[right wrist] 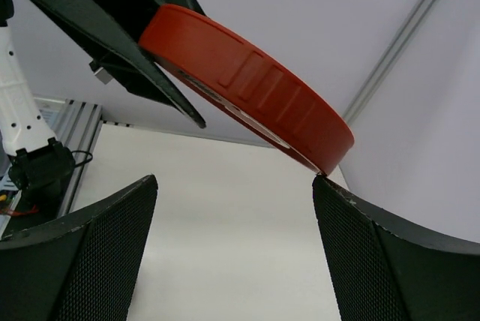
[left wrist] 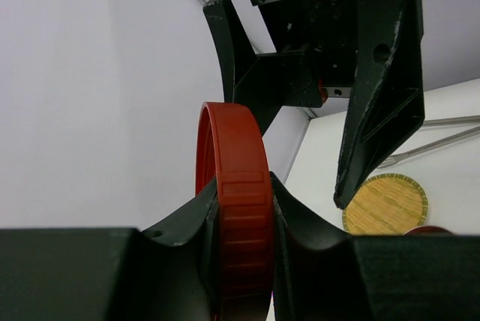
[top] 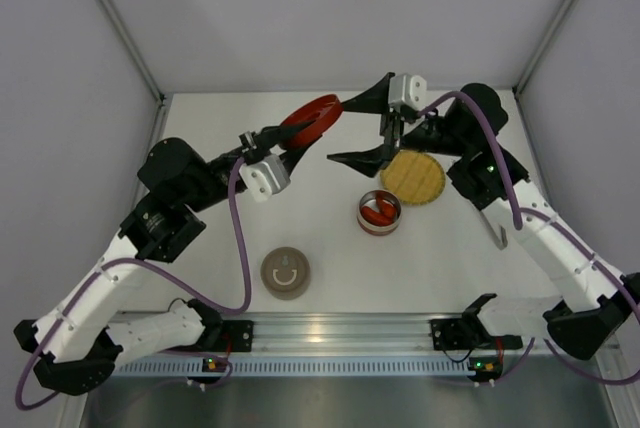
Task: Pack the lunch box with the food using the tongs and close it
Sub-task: Adjust the box lid.
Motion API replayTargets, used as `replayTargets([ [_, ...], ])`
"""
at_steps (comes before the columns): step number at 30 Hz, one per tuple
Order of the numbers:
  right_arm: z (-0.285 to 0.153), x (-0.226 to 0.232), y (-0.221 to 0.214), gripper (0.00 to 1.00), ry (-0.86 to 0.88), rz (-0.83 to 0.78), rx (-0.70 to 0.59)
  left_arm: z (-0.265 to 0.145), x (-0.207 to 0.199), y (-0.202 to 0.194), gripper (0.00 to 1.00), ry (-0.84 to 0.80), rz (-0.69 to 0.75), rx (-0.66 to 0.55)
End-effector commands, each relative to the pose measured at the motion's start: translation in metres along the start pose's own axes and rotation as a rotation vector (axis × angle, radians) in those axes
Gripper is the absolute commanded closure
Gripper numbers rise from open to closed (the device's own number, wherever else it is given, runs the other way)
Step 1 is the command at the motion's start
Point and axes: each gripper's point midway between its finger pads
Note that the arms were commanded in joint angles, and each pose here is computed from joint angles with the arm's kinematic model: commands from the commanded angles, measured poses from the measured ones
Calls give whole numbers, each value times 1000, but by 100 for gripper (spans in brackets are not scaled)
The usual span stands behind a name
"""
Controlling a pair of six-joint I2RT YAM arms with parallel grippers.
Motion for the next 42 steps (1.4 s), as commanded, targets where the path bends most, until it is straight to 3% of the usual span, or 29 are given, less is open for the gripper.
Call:
replayTargets([
  [1, 8, -15, 26, 16, -61, -34, -72, -5, 10, 23, 100, 53, 53, -81],
  [10, 19, -21, 49, 14, -77, 54, -162, -8, 8, 31, 100, 64, 53, -105],
  [17, 12, -9, 44, 15, -71, 114, -155, -12, 48, 34, 100, 269, 50, -94],
  [21, 11, -9, 36, 20, -97, 171, -135, -10, 49, 41, 100, 262, 16, -113],
  [25, 9, -15, 32, 32, -113, 241, -132, -10, 47, 51, 100, 240, -51, -146],
  [42, 17, -14, 67, 27, -58, 210, -246, -5, 50, 61, 100, 231, -133, -181],
])
Point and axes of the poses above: each gripper's point midway between its finger pads, its own z axis out along the fingers, its own x axis along the line the jaws close on, y = z × x, and after that the axes turned 2 degrees about -z, right-handed
